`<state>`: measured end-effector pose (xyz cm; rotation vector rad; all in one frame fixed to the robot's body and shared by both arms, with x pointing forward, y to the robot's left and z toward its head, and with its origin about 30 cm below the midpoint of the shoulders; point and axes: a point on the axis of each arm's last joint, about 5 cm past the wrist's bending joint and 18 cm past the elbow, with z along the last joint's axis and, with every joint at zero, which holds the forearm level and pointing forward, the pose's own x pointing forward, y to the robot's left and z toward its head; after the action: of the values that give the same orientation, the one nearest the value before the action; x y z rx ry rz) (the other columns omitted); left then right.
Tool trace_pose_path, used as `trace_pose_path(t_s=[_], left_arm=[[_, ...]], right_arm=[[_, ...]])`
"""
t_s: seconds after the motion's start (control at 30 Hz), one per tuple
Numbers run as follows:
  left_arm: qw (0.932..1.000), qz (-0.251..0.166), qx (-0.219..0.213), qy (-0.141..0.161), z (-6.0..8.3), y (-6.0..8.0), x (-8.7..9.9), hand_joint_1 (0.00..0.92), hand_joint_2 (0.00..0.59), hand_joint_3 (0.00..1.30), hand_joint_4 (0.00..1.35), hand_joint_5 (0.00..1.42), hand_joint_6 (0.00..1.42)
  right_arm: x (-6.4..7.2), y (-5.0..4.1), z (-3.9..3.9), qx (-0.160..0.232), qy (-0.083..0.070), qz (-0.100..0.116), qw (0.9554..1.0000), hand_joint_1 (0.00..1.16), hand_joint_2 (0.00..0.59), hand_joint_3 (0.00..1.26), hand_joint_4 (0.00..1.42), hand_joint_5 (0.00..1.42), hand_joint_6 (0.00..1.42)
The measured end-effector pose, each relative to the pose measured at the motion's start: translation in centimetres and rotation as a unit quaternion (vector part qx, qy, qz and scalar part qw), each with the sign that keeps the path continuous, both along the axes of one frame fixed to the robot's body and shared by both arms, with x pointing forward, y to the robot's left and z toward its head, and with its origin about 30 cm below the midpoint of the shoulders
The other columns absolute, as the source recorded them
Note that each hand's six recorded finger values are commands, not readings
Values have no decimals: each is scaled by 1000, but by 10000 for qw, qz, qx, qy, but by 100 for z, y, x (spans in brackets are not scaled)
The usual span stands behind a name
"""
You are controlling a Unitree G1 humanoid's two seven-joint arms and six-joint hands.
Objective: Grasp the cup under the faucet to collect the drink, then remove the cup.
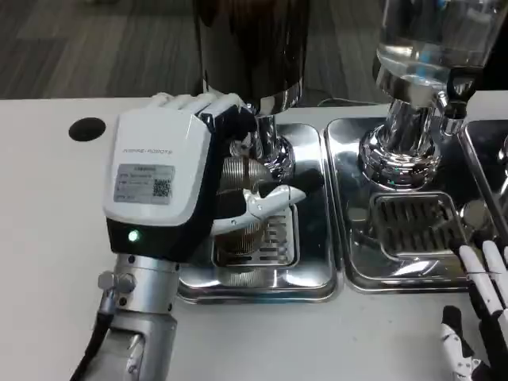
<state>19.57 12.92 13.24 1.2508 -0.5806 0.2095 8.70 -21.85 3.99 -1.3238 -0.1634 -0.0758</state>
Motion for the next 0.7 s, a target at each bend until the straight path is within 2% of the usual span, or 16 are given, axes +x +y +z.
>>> trace_pose_path(t_s=[0.1, 0.27, 0.57, 0.7], left_arm=[[10000, 41, -7, -25, 10, 13, 3, 0, 66, 298, 136, 335, 266], [9999, 160, -49, 32, 7, 11, 5, 0, 55, 212, 6, 256, 208], [9997, 219, -104, 13, 19, 24, 7, 0, 43, 156, 0, 197, 159], [9992, 284, -267, -37, 24, 90, -83, 0, 41, 128, 0, 160, 148]], right_arm=[[0, 1, 0, 1, 2, 0, 10000, 92, 517, 75, 0, 0, 17], [-1, 1, -1, 4, 30, 0, 10000, 93, 510, 81, 0, 0, 17], [-3, -3, -4, 59, 48, -44, 10000, 105, 488, 85, 0, 0, 17], [-4, -5, 0, 99, 51, -47, 9999, 114, 468, 78, 0, 0, 17]])
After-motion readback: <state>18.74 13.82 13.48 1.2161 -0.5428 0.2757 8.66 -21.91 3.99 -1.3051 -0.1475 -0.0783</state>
